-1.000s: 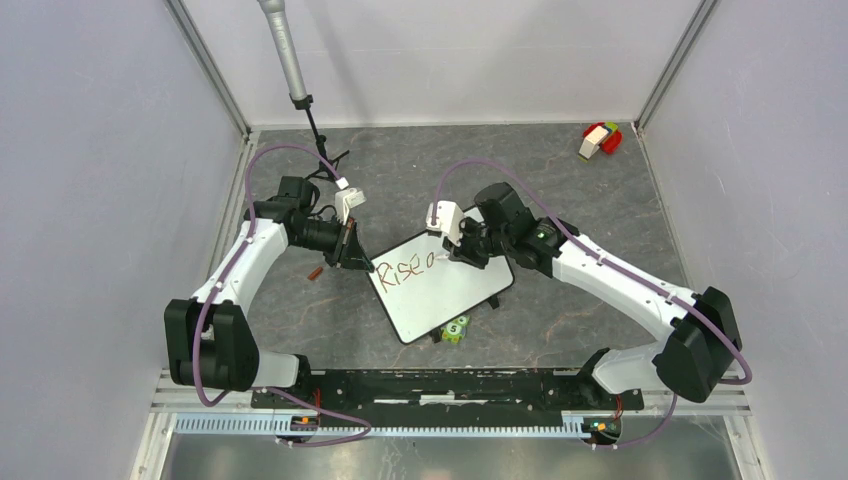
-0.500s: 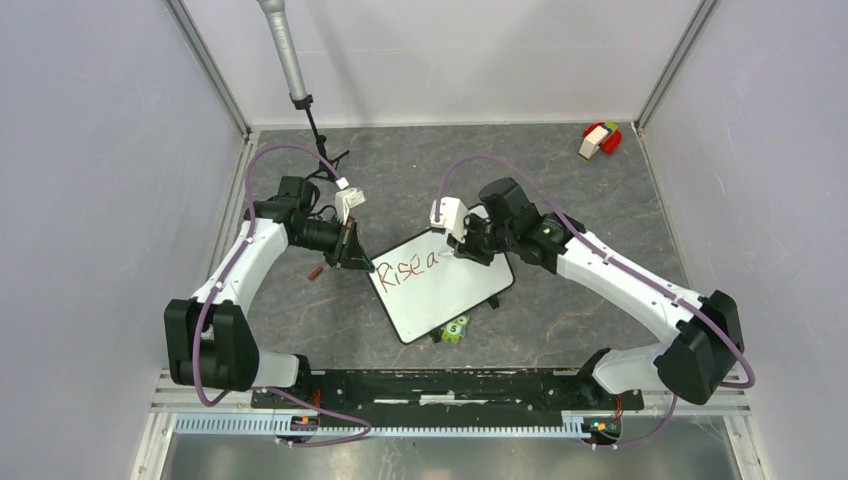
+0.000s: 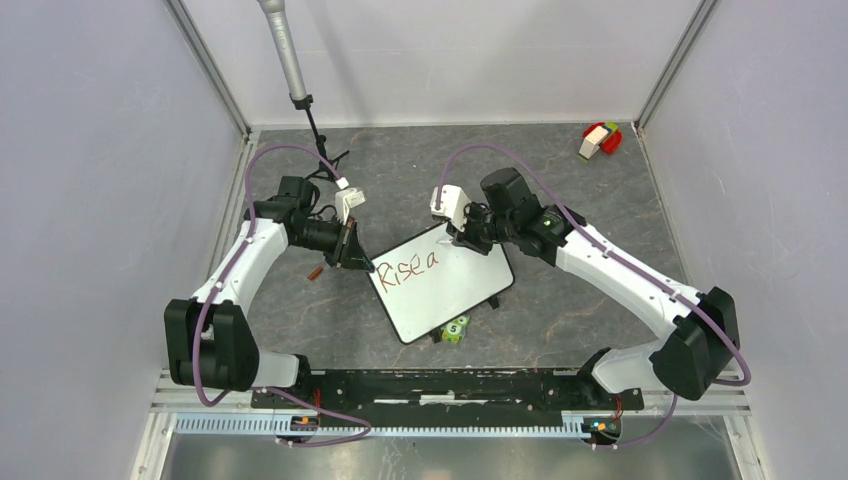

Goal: Write a sentence on the whiteboard

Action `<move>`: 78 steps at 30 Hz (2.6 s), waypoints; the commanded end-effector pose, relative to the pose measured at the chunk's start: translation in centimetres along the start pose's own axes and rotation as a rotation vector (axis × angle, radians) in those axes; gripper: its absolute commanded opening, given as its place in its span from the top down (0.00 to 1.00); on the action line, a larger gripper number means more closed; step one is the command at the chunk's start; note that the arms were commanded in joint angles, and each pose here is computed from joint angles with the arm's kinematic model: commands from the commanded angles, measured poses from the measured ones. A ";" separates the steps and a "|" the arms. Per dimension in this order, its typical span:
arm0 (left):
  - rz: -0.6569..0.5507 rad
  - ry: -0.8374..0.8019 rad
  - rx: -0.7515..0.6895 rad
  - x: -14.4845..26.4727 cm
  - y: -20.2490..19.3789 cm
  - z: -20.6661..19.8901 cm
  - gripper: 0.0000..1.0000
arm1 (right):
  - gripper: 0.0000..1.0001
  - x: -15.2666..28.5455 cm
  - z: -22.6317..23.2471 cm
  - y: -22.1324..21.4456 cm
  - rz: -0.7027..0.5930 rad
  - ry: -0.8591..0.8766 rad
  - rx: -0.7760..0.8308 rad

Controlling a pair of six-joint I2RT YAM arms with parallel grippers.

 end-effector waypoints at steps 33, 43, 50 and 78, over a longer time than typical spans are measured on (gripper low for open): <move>-0.002 0.011 -0.030 0.1 0.5 -0.1 0.97 | 1.00 -0.6 2.4 -2.5 0.006 0.036 -0.033; -0.001 0.010 -0.028 0.0 0.6 -0.1 0.97 | 1.00 -0.1 1.0 -0.9 -0.022 -0.003 -0.015; -0.004 0.013 -0.031 0.1 0.5 -0.2 0.97 | 1.00 -0.2 -0.3 0.2 -0.035 -0.035 -0.006; 0.001 0.013 -0.024 0.0 0.7 0.0 0.97 | 1.00 -0.1 1.7 -2.9 0.033 0.019 -0.028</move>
Point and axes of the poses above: each gripper's point midway between its finger pads, its own x axis back along the fingers, its own z axis along the line the jaws close on, y = z × x, the point moved 4 cm from there along x, back along the fingers, and after that the axes turned 12 degrees about x, right-handed, at the moved point
